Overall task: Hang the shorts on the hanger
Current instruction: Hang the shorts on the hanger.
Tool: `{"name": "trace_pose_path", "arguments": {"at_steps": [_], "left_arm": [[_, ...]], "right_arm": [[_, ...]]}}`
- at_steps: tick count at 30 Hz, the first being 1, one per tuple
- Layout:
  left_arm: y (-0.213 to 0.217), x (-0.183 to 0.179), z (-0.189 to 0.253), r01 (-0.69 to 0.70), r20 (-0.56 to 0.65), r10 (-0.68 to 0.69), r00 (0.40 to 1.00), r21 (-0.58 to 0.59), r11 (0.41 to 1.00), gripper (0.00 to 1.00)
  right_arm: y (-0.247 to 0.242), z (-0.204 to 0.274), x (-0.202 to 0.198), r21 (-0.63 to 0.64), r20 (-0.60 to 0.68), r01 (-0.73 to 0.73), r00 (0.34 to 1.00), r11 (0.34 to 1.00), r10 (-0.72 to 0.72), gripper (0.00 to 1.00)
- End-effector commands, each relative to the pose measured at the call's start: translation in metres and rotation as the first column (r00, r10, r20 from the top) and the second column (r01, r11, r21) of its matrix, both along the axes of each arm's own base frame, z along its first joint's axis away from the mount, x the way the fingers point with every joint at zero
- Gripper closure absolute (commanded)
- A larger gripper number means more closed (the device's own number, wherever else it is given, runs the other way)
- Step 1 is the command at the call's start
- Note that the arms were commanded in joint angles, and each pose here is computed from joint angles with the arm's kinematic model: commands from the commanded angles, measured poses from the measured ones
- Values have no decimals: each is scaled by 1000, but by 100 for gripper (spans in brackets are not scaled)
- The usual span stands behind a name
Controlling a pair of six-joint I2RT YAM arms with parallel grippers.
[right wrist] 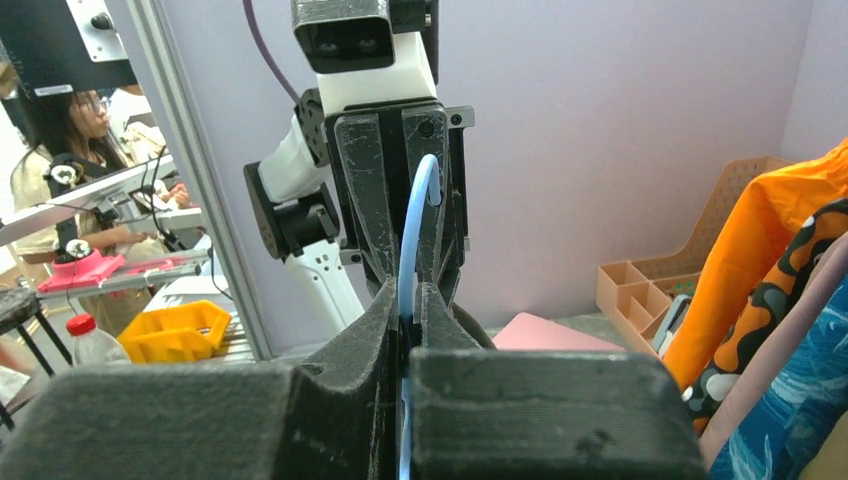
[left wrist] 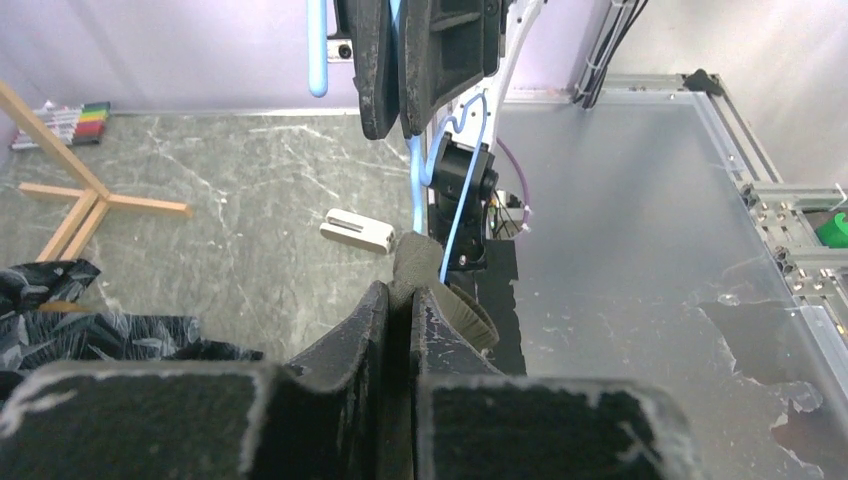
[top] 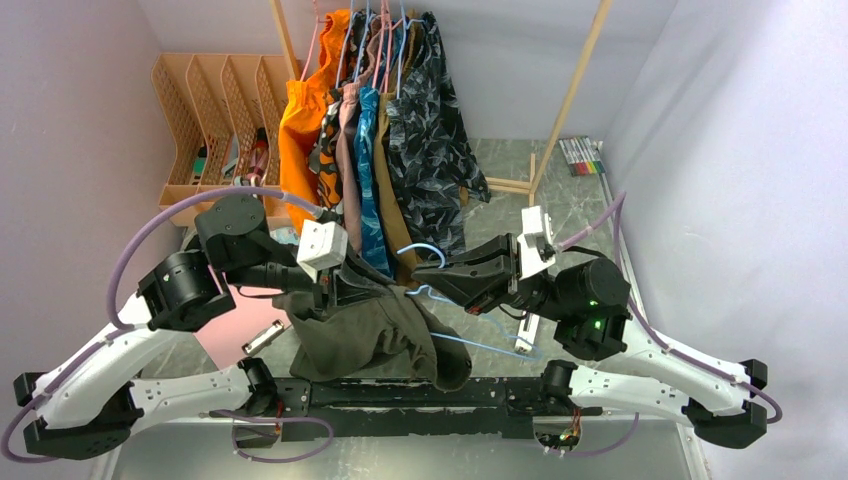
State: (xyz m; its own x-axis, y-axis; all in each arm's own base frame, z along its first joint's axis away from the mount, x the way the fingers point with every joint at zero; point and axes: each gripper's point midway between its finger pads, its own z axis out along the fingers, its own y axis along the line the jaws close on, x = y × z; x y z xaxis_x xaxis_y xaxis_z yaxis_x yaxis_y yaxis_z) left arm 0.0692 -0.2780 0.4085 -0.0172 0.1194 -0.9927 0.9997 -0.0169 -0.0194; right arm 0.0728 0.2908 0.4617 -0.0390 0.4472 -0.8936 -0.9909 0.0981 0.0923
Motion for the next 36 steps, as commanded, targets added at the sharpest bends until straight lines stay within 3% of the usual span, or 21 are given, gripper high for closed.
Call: {"name": "trace_pose_path", "arguments": {"at_steps": [1, 7, 14, 24, 36], "left_arm": [[1, -2, 45, 5, 69, 7, 998, -160, 987, 93], [5, 10, 56, -80, 76, 100, 992, -232, 969, 93], [-3, 17, 64, -99, 43, 118, 992, -302, 948, 93], [-8, 1, 81, -1, 37, 16, 999, -388, 922, 93], [7, -7, 68, -17, 8, 23, 1000, -427, 904, 93]], "right_arm": [[-7, 15, -5, 58, 32, -8, 999, 998, 6, 100], [-8, 10, -3, 50, 22, 6, 1000, 999, -8, 100], [-4, 6, 1, 36, 22, 18, 1000, 999, -19, 100], [-6, 6, 5, 45, 18, 44, 999, 998, -45, 100], [-17, -3, 8, 29, 9, 82, 997, 996, -82, 100]]}}
